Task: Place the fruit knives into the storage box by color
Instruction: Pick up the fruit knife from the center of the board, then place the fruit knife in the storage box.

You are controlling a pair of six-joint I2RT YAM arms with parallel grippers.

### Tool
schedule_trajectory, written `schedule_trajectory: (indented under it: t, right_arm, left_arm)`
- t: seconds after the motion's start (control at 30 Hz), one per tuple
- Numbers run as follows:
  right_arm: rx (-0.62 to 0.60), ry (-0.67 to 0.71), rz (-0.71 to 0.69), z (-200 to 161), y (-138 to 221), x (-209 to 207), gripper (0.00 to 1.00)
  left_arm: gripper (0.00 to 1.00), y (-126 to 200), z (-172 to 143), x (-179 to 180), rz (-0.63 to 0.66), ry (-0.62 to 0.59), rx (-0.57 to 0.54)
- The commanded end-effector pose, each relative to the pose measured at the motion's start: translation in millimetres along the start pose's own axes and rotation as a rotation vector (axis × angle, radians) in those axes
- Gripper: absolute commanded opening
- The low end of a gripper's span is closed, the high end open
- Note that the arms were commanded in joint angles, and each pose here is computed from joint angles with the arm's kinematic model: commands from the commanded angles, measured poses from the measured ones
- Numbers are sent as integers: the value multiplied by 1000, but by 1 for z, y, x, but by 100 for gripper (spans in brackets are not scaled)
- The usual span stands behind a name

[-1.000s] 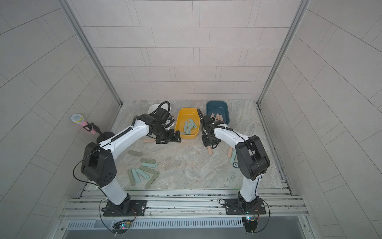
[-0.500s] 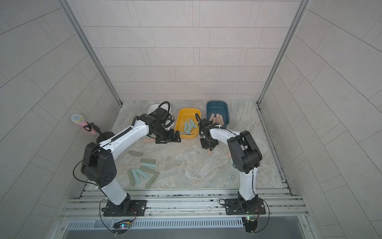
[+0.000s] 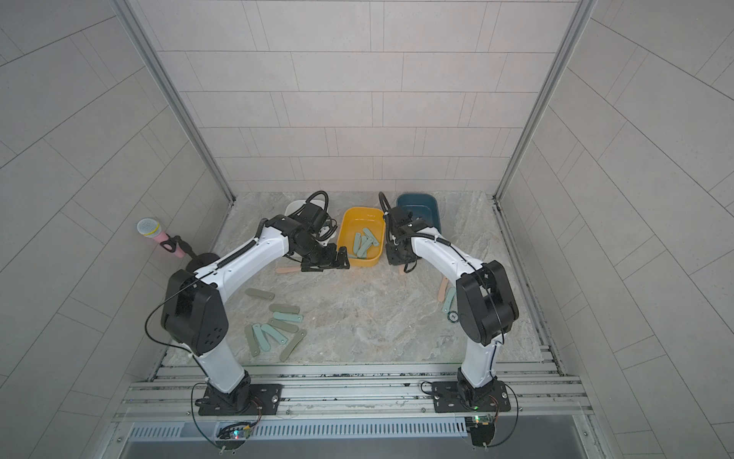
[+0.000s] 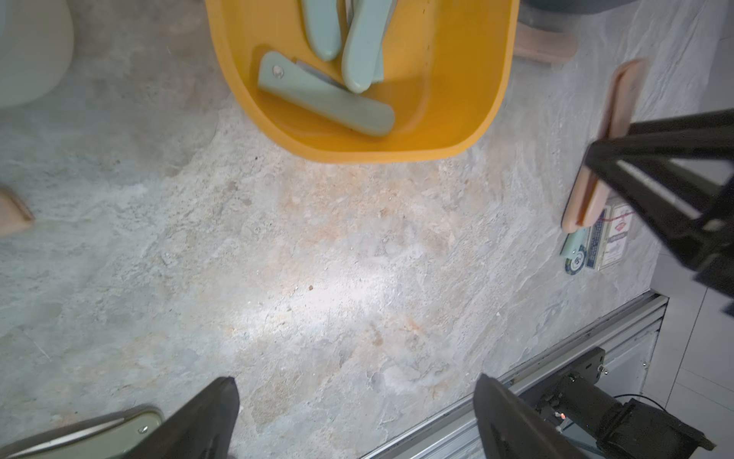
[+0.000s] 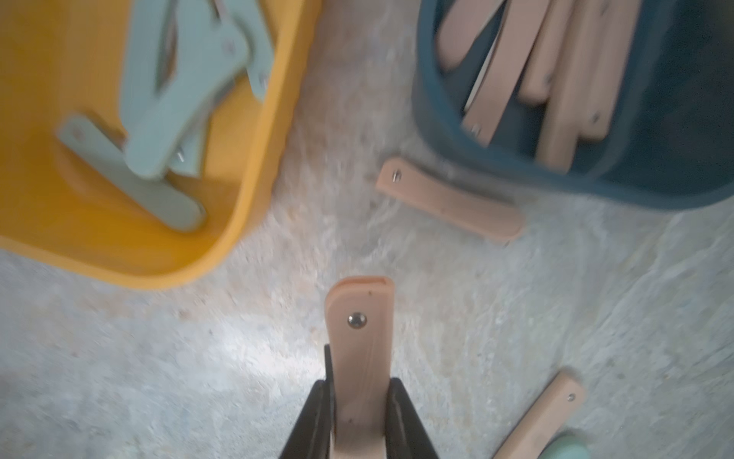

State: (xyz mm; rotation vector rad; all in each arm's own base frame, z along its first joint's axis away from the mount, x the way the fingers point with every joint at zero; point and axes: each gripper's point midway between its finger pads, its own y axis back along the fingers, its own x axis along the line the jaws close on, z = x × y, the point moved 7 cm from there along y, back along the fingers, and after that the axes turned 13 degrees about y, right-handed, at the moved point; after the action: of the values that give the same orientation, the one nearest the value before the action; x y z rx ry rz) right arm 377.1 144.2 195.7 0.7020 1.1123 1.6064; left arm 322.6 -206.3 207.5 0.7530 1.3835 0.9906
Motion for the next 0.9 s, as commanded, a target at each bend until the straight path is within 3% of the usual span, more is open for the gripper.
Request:
schedule_trajectory:
  t: [0.0,0.37,0.47,0.53,0.7,0.87]
  right_arm:
    - [18,-39,-55,15,-6,-32,14]
    - [9,-131,-58,73,-65,-91,19]
    - [4,-137,-43,81,-66,-94,29]
    - [-6,-136,-35,82,-55,-94,41]
    - [-40,-146,-48,69,-18,-89,55]
    - [32,-179,-101,8,11,-76,55]
  left_arm:
    - [100,-1,11,-7,1,7,-1]
    - [100,-14,30,-15,14,10,11]
    - [100,-13,30,-15,15,11,10]
    - [100,-13,28,-15,16,7,7]
    - [100,-3,18,-19,5,-18,-17]
    - [100,6,4,-16,4,-27,-16]
